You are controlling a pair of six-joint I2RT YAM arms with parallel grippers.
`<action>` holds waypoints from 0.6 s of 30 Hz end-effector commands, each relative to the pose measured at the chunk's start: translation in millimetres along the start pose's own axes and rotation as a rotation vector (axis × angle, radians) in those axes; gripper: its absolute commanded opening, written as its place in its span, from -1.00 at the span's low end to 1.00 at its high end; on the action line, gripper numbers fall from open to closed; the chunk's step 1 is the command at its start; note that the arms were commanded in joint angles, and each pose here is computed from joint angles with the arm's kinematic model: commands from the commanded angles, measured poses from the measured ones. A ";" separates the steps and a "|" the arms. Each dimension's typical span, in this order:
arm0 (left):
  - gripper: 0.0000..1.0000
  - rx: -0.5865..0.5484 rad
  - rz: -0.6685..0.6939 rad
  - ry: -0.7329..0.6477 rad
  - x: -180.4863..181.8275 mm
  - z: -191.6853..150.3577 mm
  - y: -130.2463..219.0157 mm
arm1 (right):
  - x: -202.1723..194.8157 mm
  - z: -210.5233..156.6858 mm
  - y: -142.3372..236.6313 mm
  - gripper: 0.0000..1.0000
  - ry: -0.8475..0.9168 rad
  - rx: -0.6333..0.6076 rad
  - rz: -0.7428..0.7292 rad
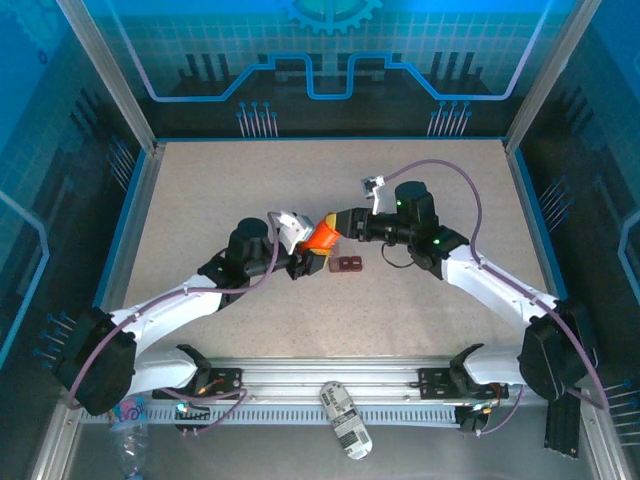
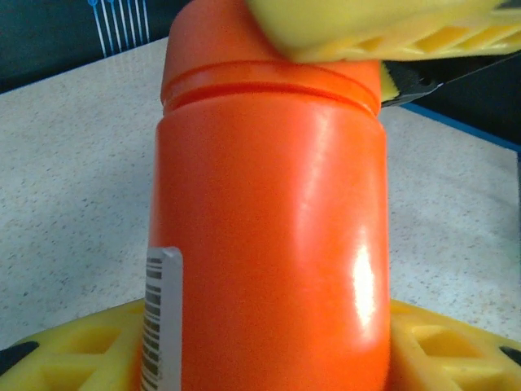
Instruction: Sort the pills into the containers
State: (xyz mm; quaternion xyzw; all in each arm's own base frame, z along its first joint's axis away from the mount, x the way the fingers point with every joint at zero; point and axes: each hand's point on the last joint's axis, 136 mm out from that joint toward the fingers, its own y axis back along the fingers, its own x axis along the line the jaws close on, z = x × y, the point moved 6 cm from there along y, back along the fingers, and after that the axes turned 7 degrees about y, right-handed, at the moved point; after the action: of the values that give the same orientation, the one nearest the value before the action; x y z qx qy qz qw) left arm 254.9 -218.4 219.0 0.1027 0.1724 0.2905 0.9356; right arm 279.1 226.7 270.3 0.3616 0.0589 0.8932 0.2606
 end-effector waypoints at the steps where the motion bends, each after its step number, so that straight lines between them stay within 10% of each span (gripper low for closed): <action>1: -1.00 -0.149 -0.082 -0.015 -13.8 41.7 10.6 | 6.1 3.6 10.6 -0.37 0.209 -0.056 0.103; 8: -1.00 -0.144 -0.078 -0.007 -11.7 40.1 7.6 | 28.0 6.5 20.9 0.10 0.383 -0.009 0.165; 11: -1.00 -0.139 -0.058 -0.018 -9.6 38.0 7.3 | 20.2 25.1 31.8 0.48 0.225 -0.073 0.082; 18: -1.00 -0.125 -0.005 -0.053 -2.0 32.2 4.2 | 5.6 37.9 45.8 0.60 -0.206 -0.108 -0.147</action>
State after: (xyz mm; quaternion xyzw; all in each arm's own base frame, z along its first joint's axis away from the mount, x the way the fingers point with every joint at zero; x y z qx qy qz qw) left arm 256.9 -219.9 230.3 0.0763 0.1661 0.2823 0.9418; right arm 279.3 197.5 308.7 0.3500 0.0228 0.8907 0.2892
